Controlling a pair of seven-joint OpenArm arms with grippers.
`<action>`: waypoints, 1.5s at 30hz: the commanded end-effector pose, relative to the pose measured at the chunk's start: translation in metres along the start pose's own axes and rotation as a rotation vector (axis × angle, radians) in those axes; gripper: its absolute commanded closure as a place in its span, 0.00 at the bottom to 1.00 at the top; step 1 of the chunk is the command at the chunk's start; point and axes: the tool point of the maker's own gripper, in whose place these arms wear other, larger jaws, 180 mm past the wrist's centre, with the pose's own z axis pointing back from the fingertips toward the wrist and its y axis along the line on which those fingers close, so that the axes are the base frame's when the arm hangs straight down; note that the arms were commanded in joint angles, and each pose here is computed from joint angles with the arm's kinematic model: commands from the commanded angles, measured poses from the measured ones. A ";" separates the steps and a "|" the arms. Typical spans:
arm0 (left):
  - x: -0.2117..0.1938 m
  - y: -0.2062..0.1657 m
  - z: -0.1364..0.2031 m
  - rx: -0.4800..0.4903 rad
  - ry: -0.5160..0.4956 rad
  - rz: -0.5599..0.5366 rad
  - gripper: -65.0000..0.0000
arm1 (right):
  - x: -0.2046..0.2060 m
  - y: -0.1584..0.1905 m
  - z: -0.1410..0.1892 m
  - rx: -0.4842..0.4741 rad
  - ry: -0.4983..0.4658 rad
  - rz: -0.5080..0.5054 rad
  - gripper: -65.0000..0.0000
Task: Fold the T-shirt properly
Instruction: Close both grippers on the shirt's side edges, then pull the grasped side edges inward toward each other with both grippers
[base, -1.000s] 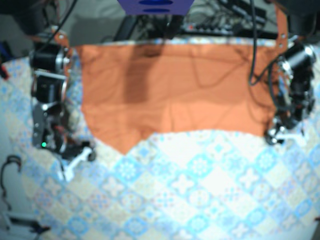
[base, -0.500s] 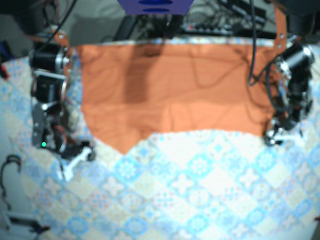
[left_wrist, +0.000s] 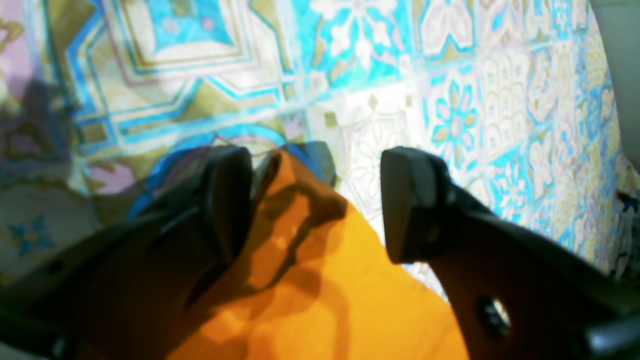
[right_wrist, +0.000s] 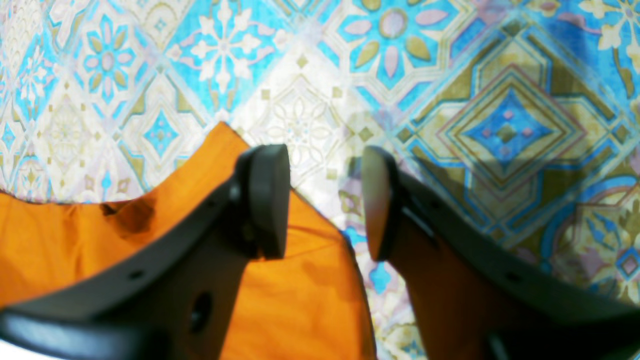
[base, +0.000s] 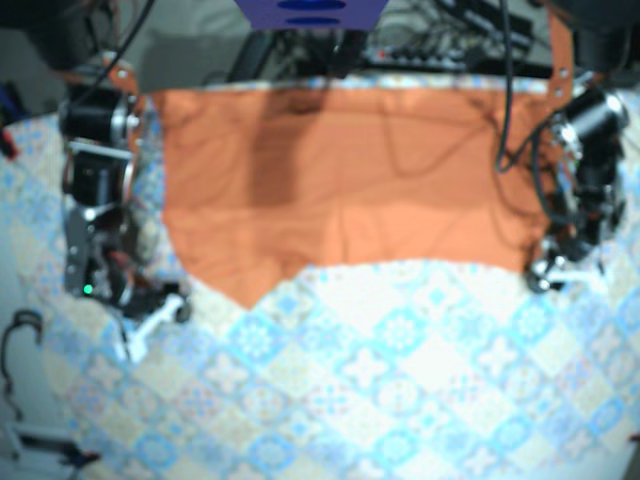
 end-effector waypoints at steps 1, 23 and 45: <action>-0.009 -0.006 -0.003 -0.003 0.056 -0.012 0.39 | 0.031 0.002 0.007 0.004 -0.072 0.020 0.63; -0.022 0.010 0.000 0.027 0.073 -0.010 0.81 | 0.030 0.001 0.007 0.004 -0.068 0.018 0.64; -0.022 0.009 0.000 0.026 0.071 -0.011 1.00 | 0.004 0.011 -0.009 0.029 0.014 0.003 0.52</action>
